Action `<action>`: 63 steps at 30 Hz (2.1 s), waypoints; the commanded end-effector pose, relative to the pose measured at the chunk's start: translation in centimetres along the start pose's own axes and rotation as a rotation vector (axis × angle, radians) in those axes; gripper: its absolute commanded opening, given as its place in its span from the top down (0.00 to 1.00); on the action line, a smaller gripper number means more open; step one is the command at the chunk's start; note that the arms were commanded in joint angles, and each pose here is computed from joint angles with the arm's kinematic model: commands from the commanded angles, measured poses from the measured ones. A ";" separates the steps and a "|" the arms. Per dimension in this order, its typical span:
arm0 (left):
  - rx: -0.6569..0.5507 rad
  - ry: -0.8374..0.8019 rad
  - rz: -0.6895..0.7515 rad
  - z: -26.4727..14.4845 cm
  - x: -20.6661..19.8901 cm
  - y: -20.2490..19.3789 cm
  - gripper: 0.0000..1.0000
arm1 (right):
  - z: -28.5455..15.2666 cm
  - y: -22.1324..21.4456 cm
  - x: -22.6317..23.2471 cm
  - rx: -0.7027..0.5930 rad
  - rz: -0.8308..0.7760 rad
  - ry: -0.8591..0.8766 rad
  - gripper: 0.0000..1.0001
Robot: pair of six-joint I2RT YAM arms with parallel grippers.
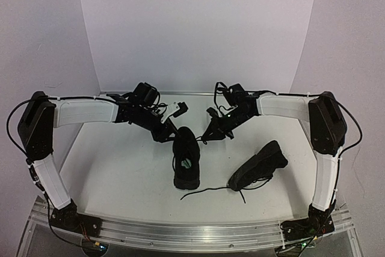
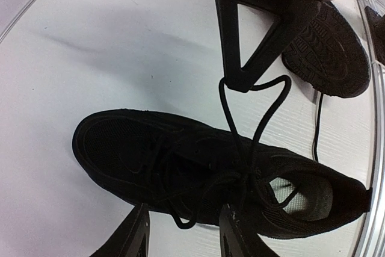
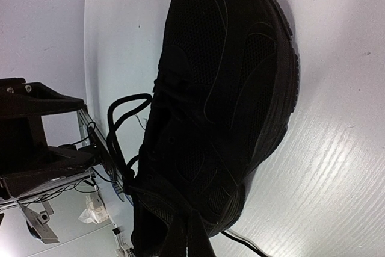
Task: Tie the shoes
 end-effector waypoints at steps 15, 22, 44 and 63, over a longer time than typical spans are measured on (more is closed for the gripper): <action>0.019 -0.002 0.029 0.9 1.3 0.1 0.98 | -1.1 0.0 0.7 -0.019 -0.028 0.001 1.00; -0.024 0.072 -0.031 -0.9 3.7 0.4 1.00 | -1.1 -0.2 0.6 -0.015 -0.027 -0.003 1.00; -0.043 0.171 -0.081 -2.3 5.6 0.4 1.00 | -1.0 -0.4 0.6 -0.011 -0.029 -0.002 1.00; -0.038 0.307 -0.113 -2.8 7.8 0.4 1.00 | -1.1 -0.5 0.5 -0.012 -0.029 -0.008 1.00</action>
Point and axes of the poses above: each gripper's point midway between its finger pads, its own z axis out along the fingers, its own x axis along the line the jaws close on, y = z × x, the point moved 3 cm from there along -z, back along the fingers, and after that the axes turned 10 degrees about -z, right-handed, at the moved point
